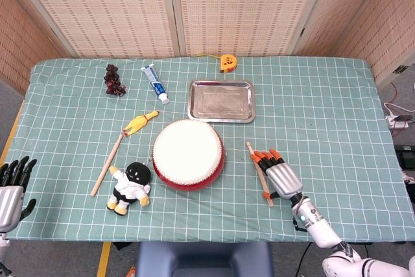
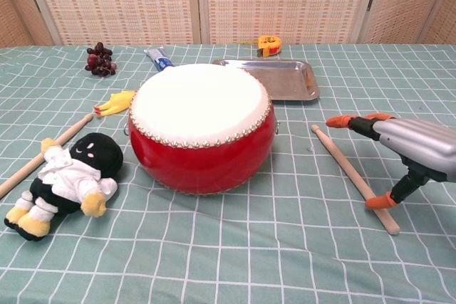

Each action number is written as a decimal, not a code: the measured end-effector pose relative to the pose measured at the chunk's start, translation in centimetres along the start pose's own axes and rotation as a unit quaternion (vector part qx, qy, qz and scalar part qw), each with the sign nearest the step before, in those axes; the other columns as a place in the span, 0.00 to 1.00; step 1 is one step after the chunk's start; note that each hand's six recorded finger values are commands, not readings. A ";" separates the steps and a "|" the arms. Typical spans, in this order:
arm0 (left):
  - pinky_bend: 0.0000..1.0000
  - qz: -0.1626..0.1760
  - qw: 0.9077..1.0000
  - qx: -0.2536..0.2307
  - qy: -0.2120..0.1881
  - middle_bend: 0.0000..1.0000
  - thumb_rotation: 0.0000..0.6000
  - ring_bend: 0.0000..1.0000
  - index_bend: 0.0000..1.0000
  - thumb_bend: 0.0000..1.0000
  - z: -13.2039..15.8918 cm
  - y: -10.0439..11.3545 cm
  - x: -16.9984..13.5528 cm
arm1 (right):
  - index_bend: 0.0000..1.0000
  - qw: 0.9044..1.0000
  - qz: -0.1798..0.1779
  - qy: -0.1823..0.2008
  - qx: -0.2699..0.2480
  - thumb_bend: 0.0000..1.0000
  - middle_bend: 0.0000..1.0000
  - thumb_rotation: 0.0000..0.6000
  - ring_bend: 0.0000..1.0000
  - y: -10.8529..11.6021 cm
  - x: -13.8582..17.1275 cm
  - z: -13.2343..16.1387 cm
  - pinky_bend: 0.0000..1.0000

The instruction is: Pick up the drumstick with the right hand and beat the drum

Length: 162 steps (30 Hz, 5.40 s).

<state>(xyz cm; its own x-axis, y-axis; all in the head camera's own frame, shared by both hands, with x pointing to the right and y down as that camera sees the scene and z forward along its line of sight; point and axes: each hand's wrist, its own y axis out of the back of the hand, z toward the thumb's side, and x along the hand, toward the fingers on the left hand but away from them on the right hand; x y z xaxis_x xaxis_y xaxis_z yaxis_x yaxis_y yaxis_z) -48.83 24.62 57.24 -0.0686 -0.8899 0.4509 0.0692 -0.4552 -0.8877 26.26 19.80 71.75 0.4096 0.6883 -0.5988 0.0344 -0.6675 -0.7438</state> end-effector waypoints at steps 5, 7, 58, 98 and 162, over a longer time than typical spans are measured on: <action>0.02 0.001 1.000 -0.001 -0.001 0.00 1.00 0.02 0.00 0.24 0.0 0.0 0.1 | 0.01 1.000 -0.004 -0.016 0.007 0.00 0.03 1.00 0.00 0.4 -0.2 -1.0 0.00; 0.02 0.001 1.000 -0.001 -0.001 0.00 1.00 0.02 0.00 0.24 0.0 -0.1 0.1 | 0.01 1.000 -0.006 -0.025 0.009 0.00 0.03 1.00 0.00 0.6 -0.3 -1.5 0.00; 0.02 -0.010 1.000 0.006 0.003 0.00 1.00 0.02 0.01 0.24 -0.3 -0.8 -0.1 | 0.00 0.981 0.116 -0.032 -0.153 0.57 0.21 1.00 0.01 1.4 -6.3 -0.8 0.02; 0.02 -0.014 1.000 0.002 0.007 0.00 1.00 0.02 0.01 0.23 -0.8 -1.1 -0.3 | 0.34 0.998 0.026 0.024 0.059 0.40 0.20 1.00 0.01 0.8 -5.7 3.3 0.02; 0.02 -0.010 1.000 -0.003 0.002 0.00 1.00 0.02 0.01 0.23 -0.6 -1.1 -0.9 | 0.60 0.890 -0.081 0.023 -0.448 0.46 0.23 1.00 0.13 6.8 -2.9 -2.3 0.10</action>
<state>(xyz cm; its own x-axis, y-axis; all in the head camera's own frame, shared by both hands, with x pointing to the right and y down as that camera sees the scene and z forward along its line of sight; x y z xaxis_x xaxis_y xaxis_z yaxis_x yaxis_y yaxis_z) -49.40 25.96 57.74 -0.0730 -0.8804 0.4686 0.0617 -0.4729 -0.8789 27.37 12.58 69.11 0.3694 0.7974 -0.4772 0.8009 -0.5336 -0.2716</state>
